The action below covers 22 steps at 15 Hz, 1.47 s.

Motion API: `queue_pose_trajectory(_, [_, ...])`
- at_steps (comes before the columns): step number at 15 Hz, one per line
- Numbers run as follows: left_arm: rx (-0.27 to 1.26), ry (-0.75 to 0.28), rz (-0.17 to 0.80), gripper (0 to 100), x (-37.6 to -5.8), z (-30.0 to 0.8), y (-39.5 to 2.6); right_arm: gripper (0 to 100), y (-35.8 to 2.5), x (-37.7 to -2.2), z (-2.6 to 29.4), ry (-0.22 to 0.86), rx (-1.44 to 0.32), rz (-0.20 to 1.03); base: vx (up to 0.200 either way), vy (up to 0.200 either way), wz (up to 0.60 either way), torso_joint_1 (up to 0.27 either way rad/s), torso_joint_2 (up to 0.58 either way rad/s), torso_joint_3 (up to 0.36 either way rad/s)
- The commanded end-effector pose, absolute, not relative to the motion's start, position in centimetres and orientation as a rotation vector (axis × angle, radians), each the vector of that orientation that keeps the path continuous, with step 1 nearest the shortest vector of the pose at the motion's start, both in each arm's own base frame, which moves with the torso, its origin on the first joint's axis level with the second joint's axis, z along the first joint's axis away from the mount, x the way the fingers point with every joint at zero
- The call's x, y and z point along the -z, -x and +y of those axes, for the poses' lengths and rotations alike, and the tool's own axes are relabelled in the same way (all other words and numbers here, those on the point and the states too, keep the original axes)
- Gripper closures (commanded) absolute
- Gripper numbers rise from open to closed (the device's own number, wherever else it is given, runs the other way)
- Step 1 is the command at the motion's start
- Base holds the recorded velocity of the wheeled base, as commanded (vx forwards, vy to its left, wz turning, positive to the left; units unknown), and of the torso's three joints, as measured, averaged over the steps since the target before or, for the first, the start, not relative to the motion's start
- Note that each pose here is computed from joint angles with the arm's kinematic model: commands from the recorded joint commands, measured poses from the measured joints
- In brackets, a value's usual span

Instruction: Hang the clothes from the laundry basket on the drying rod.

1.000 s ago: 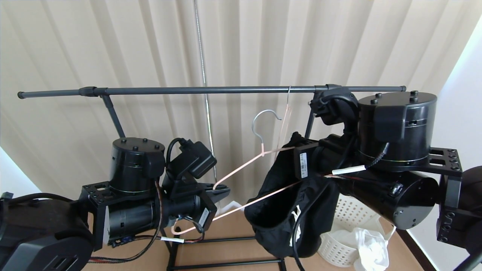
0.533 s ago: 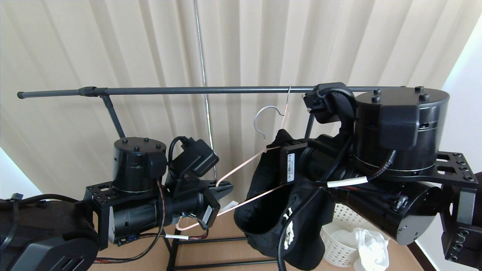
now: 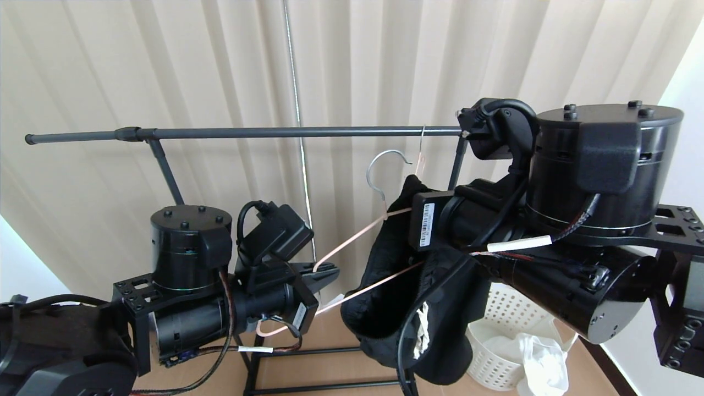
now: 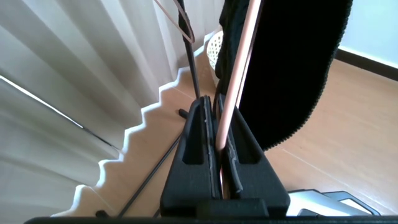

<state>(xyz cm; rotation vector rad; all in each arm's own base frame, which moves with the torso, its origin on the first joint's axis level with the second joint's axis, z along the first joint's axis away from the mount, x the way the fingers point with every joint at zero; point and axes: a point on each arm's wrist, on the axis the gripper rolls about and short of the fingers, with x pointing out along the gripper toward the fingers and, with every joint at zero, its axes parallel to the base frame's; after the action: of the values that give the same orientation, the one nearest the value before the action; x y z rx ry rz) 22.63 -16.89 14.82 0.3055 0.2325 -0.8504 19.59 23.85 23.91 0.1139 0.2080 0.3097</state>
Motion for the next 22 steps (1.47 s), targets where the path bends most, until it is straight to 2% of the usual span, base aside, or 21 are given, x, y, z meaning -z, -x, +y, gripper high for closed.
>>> queue_pose_trajectory(1, [0.853,-0.303,0.216,100,-14.9,-16.4,-21.9,100,-19.8,-24.2,23.6,-0.121,-0.300,0.200,0.000,0.000,0.00,0.000,0.00,0.000])
queue_pose_trajectory(10, [0.868,-0.302,0.203,100,-14.9,-16.5,-21.5,100,-19.5,-24.0,23.7,-0.113,-0.304,0.202,0.000,0.000,0.00,0.000,0.00,0.000])
queue_pose_trajectory(11, [0.866,-0.302,0.196,100,-15.0,-16.5,-21.4,0,-19.5,-24.0,23.7,-0.113,-0.303,0.202,0.000,0.000,0.00,0.000,0.00,0.000])
queue_pose_trajectory(22, [0.878,-0.288,0.164,100,-15.2,-16.2,-21.3,0,-19.5,-24.4,22.5,-0.077,-0.246,0.176,0.000,0.000,0.00,0.000,0.00,0.000])
